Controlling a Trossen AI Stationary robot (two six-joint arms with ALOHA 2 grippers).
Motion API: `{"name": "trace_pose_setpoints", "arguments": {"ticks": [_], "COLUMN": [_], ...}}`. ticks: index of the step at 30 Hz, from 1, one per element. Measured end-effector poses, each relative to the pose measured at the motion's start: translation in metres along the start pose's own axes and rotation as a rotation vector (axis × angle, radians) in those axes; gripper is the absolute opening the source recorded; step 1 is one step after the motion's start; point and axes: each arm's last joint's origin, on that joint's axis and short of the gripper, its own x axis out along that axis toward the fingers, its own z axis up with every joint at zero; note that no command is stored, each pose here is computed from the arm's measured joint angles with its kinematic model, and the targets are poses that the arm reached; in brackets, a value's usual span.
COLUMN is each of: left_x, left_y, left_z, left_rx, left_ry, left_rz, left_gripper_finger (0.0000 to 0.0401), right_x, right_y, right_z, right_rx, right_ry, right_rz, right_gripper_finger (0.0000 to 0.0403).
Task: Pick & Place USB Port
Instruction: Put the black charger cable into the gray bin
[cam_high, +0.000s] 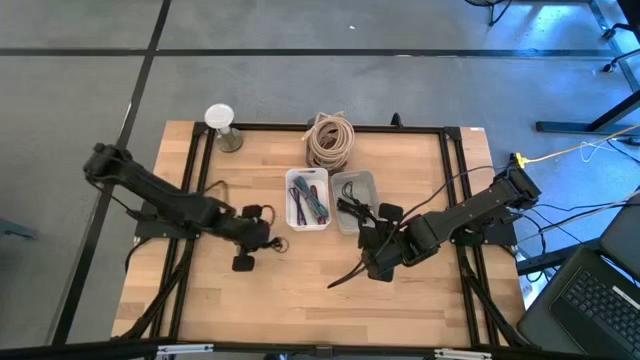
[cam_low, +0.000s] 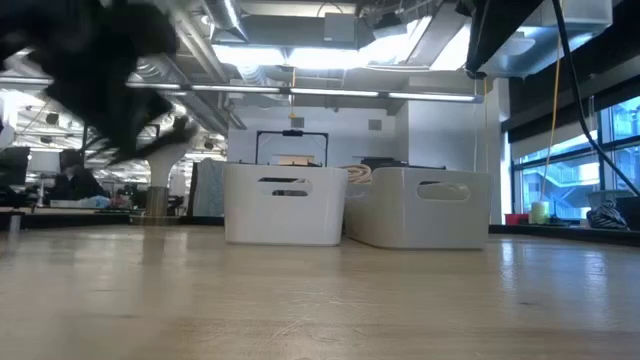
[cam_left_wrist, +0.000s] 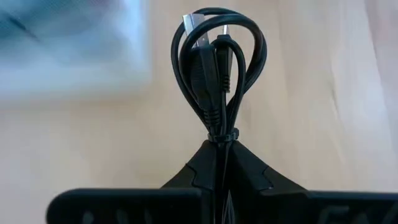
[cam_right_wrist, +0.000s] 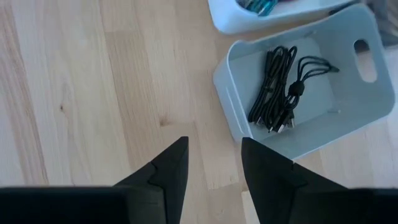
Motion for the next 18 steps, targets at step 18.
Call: {"name": "trace_pose_setpoints", "arguments": {"ticks": [18], "left_x": [-0.031], "left_y": [-0.007], "left_z": [0.006], "left_rx": [0.183], "left_ry": [-1.265], "left_rz": [0.010], "left_gripper_finger": [0.0014], "right_x": [-0.014], "right_y": [0.014], "right_z": [0.053], "right_rx": [-0.093], "right_ry": [-0.577], "right_rz": [-0.014], "right_gripper_finger": [0.0152]}}
